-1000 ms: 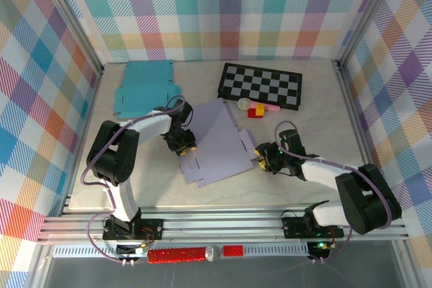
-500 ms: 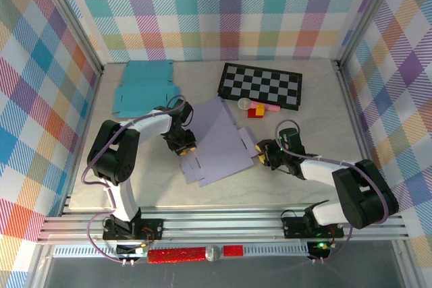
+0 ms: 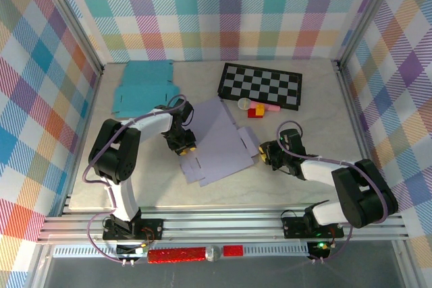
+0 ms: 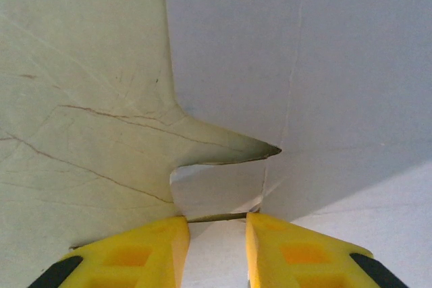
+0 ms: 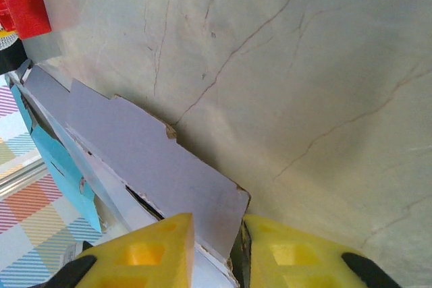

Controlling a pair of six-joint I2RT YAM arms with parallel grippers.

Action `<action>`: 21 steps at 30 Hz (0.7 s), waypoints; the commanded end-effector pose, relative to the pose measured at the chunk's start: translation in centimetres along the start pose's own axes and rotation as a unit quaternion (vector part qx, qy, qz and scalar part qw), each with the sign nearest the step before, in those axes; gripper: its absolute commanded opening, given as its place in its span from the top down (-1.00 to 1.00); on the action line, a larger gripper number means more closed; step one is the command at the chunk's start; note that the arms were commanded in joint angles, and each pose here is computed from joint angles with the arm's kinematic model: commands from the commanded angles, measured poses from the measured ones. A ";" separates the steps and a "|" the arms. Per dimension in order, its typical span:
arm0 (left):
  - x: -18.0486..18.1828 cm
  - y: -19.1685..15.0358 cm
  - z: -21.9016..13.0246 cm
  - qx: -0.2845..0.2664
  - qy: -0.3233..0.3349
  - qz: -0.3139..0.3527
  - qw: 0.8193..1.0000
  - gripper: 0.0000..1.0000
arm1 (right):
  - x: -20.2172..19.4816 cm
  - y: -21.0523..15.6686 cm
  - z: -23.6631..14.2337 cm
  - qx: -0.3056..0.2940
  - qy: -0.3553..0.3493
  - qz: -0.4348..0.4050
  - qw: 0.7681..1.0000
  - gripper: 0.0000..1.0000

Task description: Fold the paper box

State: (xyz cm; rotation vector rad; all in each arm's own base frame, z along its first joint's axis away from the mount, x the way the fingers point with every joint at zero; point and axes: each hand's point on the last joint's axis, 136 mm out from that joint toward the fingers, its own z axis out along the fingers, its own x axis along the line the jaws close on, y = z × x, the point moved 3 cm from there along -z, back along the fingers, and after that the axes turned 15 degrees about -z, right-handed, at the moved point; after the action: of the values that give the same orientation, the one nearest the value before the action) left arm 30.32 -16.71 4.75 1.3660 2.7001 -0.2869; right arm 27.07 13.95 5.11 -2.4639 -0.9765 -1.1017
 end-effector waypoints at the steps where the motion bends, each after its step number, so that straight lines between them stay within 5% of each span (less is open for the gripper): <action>1: 1.3 -0.4 2.0 0.012 0.040 0.008 0.999 0.42 | 1.2 1.0 0.0 -0.019 0.010 0.000 1.000 0.56; 11: 0.2 -0.3 0.8 0.003 0.017 0.013 1.000 0.41 | 2.9 1.3 -0.5 -0.018 0.015 0.005 1.000 0.98; 21: -2.5 -2.2 -8.2 -0.109 -0.047 0.105 0.987 0.02 | 5.5 1.4 -3.6 -0.020 -0.001 0.044 0.999 1.00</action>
State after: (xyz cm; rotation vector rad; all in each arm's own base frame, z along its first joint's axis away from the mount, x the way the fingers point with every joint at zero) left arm 30.11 -17.83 9.09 1.4493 2.5441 -0.1571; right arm 28.71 14.19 10.48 -2.4676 -0.9011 -1.1545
